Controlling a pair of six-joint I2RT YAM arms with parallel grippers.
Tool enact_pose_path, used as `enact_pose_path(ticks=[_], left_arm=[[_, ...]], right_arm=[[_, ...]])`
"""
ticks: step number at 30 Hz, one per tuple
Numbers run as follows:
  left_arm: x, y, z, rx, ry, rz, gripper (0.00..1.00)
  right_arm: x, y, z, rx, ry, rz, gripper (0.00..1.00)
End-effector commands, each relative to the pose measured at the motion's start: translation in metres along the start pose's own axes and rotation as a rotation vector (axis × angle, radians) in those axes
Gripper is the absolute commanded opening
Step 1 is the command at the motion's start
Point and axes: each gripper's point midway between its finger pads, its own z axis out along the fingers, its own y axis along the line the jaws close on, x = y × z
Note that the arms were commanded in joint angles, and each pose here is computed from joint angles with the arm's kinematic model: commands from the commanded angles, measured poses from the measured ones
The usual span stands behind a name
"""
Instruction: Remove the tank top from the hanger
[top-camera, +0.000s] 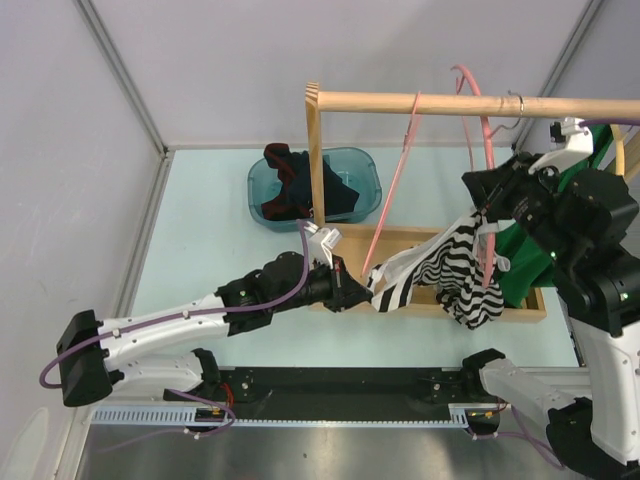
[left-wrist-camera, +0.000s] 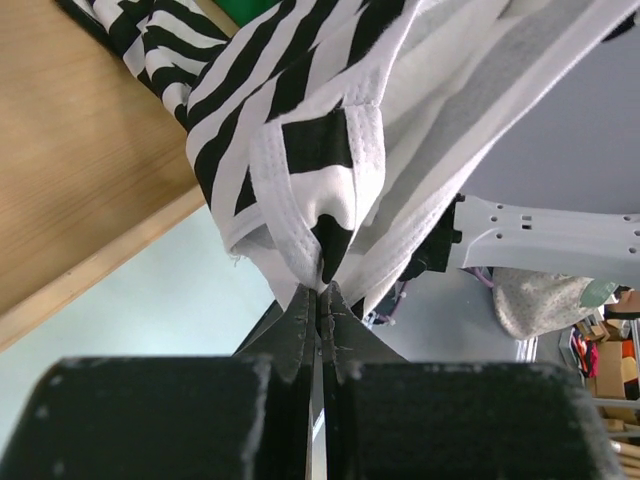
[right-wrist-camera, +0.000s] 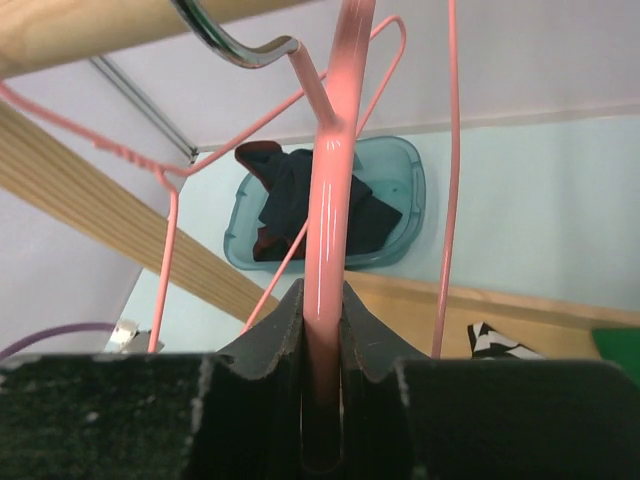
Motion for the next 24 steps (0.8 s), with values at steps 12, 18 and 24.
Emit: enact_pose_path(ticks=[12,18,24], left_arm=[[-0.015,-0.015,-0.018,0.045,-0.063,-0.007,0.00],[-0.006,-0.004,-0.025,0.023,-0.051,-0.012,0.00],[0.007,0.013,-0.032,-0.028,-0.032,-0.018,0.00]], right_arm=[[-0.025,0.005,0.022,-0.011,-0.132,0.063,0.12],[-0.013,0.002,0.008,-0.013,-0.107,0.065,0.41],[-0.007,0.001,-0.019,-0.018,-0.091,0.037,0.73]])
